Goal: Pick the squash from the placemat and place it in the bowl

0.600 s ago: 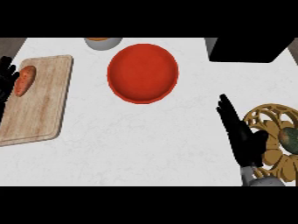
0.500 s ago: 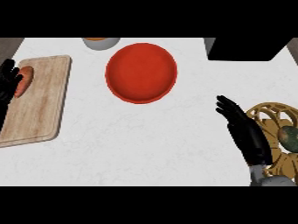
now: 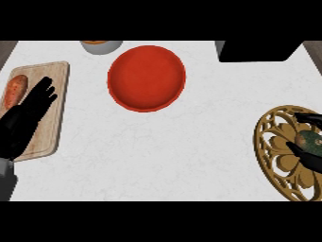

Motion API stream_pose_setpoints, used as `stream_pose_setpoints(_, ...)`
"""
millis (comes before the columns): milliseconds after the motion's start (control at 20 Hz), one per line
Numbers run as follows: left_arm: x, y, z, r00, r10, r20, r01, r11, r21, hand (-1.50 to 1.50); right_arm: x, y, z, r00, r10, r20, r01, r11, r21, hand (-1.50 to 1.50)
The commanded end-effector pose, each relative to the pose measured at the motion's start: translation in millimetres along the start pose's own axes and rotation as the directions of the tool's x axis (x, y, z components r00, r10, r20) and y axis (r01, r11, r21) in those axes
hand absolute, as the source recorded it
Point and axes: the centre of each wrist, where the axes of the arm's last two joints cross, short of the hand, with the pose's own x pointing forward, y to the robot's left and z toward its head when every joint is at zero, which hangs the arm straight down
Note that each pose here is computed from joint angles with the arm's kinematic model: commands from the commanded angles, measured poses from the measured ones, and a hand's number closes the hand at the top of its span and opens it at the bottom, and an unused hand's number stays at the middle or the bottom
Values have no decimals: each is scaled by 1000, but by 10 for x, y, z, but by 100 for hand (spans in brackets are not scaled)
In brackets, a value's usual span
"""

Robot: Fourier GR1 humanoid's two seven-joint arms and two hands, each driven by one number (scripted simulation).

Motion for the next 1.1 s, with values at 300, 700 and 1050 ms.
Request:
stream_pose_setpoints(300,-111,-81,-33,998,22,-52,-25,998,-63,0,45,-637,358,949,213,233,-210,977,-39,-150)
stream_pose_setpoints(700,-38,-131,-151,998,41,-48,-44,997,-59,0,854,-968,100,842,540,-2,-535,834,136,-150)
stream_pose_setpoints(1050,23,-117,-158,999,23,-36,-25,998,-65,0,1305,-555,-126,739,670,-68,-623,718,311,-150)
